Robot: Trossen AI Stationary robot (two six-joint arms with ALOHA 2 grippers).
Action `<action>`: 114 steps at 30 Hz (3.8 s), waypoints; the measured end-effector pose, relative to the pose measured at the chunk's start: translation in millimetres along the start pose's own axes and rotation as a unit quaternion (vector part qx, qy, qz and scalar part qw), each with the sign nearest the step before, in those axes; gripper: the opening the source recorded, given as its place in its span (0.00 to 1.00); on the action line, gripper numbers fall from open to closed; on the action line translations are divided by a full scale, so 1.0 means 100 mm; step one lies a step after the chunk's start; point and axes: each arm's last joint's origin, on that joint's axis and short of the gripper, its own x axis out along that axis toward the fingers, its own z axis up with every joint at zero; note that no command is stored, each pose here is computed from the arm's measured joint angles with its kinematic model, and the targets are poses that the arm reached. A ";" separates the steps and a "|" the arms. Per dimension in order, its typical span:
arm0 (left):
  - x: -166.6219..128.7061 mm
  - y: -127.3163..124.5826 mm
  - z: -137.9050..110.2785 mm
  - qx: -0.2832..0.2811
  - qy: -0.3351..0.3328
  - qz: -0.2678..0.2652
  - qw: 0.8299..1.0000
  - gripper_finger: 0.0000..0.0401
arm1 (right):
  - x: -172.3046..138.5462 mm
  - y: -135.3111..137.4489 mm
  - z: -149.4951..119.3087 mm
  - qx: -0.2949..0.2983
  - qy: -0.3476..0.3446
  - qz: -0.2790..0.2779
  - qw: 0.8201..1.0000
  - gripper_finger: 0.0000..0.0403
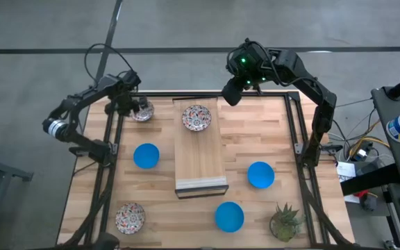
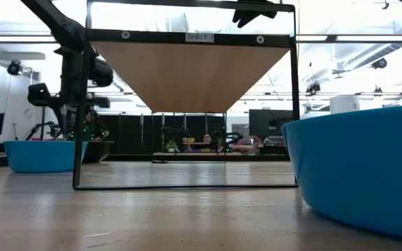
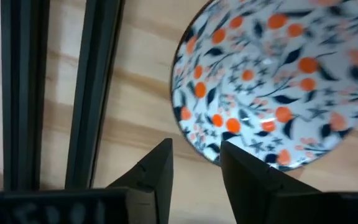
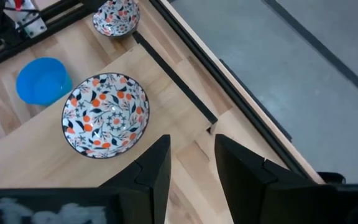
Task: Pick & Place Mini bowls
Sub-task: Stack the top white patterned bowl on top of the white patterned bowl on the shelf
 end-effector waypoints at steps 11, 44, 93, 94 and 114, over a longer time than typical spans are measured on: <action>0.16 0.01 -0.03 -0.040 0.016 0.016 0.999 0.31 | 0.00 0.00 0.00 -0.055 0.000 0.000 0.998 0.27; 0.38 -0.14 0.09 -0.071 -0.008 -0.047 0.996 0.02 | 0.00 -0.07 0.02 -0.085 -0.004 -0.007 0.996 0.20; -1.03 0.10 -0.48 0.021 0.008 -0.391 0.920 0.00 | 0.00 -0.07 0.02 -0.028 -0.004 -0.006 1.000 0.16; -1.08 0.10 -0.51 0.028 0.007 -0.398 0.917 0.00 | 0.00 -0.07 0.02 -0.022 -0.004 -0.005 1.000 0.16; -1.76 -0.69 -1.02 0.198 0.038 -0.445 0.872 0.00 | -0.42 0.03 0.06 -0.003 -0.109 0.065 0.992 0.13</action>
